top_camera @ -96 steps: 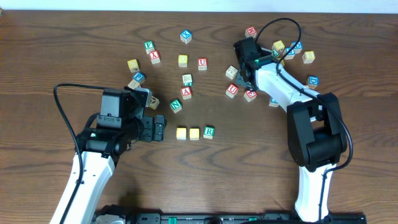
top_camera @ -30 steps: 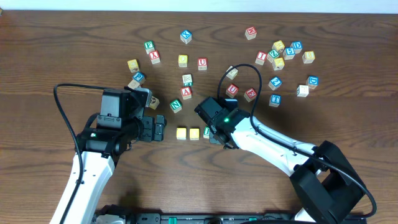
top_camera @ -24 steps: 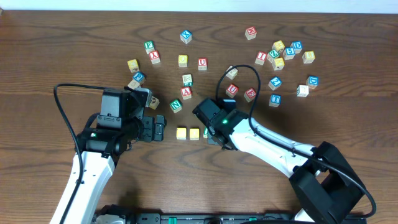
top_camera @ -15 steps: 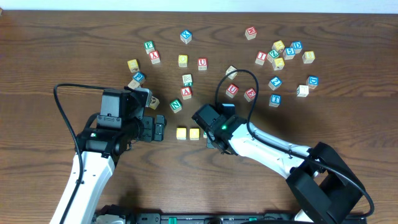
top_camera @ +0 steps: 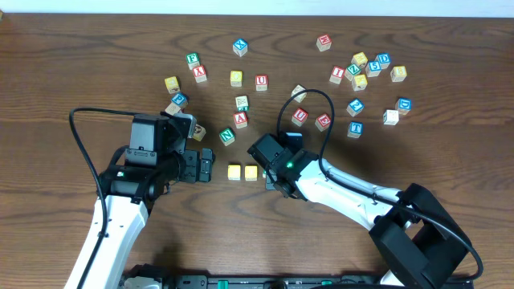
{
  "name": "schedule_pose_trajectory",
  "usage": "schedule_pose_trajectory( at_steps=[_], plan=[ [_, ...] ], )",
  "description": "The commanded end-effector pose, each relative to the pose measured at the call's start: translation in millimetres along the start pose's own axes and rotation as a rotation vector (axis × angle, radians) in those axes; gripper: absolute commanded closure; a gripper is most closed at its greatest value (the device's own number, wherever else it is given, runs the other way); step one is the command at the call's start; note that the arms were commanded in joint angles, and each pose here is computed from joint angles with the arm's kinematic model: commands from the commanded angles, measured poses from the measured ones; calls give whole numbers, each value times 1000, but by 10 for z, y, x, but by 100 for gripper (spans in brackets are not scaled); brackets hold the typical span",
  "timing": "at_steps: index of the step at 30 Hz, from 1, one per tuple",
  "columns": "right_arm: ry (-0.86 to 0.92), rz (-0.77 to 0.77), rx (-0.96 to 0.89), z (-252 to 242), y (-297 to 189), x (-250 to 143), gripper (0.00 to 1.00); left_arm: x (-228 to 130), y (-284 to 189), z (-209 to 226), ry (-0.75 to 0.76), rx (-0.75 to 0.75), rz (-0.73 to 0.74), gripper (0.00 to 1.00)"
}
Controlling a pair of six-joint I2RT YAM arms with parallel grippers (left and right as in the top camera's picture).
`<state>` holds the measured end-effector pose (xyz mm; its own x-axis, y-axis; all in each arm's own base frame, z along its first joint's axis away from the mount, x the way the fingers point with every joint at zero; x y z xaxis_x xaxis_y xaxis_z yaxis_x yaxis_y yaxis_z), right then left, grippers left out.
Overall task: Spell out CORL
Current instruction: 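Lower the L block right of the R block and open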
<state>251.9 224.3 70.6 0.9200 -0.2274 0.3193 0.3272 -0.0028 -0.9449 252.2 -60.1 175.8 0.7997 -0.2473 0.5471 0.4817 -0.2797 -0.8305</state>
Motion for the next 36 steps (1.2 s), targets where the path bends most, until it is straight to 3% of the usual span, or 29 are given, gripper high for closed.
schedule_pose_trajectory(
  at_steps=[1,9,31,36],
  plan=[
    [14,-23,-5,-9,-15,7,99,-8,3,7,-6,-3,4,2],
    [15,-37,-10,-13,-14,21,98,-7,3,7,-6,-3,3,2],
    [15,-37,-10,-14,-13,22,72,-7,3,7,-6,-3,3,2],
    [15,-37,-10,-13,-13,21,71,-7,3,7,-6,-3,3,2]
  ],
)
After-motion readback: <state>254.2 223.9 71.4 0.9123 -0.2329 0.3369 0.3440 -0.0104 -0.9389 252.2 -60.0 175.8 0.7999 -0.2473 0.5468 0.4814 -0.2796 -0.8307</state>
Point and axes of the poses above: each gripper's point midway between its finger pads, its own y axis out along the fingers, its own z axis along the line the jaws close on, x = y × z, the point moved 6 cm from there along -y, back along the fingers, and after that the axes turned 10 degrees about y, right-handed, at the moved point
